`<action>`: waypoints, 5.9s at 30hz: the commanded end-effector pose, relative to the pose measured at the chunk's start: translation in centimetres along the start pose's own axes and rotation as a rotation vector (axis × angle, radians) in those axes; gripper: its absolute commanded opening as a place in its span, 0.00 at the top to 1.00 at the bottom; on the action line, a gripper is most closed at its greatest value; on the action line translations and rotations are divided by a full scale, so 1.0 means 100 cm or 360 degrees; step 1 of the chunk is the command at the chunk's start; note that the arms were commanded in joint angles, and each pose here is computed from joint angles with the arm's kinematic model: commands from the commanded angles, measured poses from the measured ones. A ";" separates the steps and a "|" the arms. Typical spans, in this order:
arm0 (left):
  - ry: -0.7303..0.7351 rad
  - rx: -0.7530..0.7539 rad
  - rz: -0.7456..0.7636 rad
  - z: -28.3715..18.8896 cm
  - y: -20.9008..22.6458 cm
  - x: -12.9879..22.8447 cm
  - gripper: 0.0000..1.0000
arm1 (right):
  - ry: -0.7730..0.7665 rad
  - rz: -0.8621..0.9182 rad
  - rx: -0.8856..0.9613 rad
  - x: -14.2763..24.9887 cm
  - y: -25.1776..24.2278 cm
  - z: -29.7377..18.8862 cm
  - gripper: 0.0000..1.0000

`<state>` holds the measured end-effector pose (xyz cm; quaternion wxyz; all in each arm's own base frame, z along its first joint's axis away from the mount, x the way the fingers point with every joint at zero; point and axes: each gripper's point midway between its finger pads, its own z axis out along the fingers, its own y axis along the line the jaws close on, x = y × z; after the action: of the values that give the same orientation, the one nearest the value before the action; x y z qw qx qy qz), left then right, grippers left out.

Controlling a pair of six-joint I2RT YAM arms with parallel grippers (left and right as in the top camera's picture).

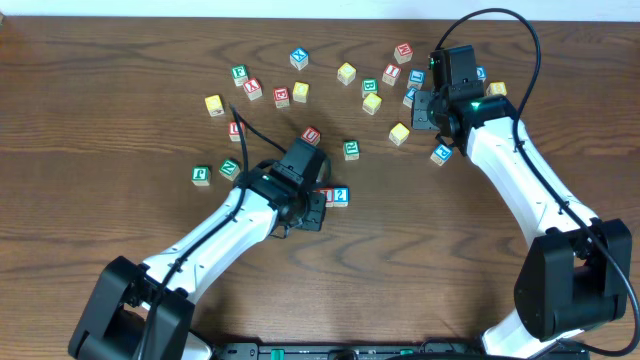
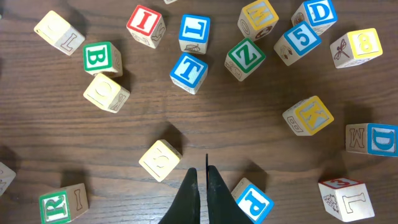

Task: Spell out AI2

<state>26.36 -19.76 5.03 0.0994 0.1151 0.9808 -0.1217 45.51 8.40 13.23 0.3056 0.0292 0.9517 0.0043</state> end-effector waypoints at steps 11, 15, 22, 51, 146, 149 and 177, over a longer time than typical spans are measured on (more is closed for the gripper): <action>0.0088 -0.0046 0.0013 0.034 -0.005 0.014 0.93 | -0.0019 0.0009 -0.0011 -0.006 0.001 -0.010 0.99; 0.0116 -0.0057 0.0010 0.046 -0.003 0.015 0.93 | -0.0008 0.0001 -0.0006 -0.004 0.000 -0.010 0.99; 0.0107 -0.0090 0.0012 0.046 0.001 0.014 0.93 | -0.0008 0.0001 -0.0007 -0.004 0.000 -0.010 0.99; 0.0021 -0.0188 0.0032 0.046 0.012 0.002 0.93 | -0.0007 -0.0005 -0.0007 -0.004 0.000 -0.010 0.99; -0.0643 -0.0114 0.0057 -0.087 0.001 -0.048 0.93 | -0.0011 -0.0031 -0.0007 -0.005 0.000 -0.010 0.99; -0.0763 -0.0128 0.0031 -0.112 0.013 -0.055 0.92 | -0.0029 -0.0037 -0.0005 -0.007 0.000 -0.015 0.99; -0.1062 -0.0179 -0.0174 -0.149 0.056 -0.093 0.04 | -0.0376 -0.0097 -0.0070 -0.038 -0.012 -0.140 0.01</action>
<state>34.09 -12.96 20.09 0.4101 0.0143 0.9049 -0.1127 40.41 7.14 25.82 0.4060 -0.0007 0.9138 0.0147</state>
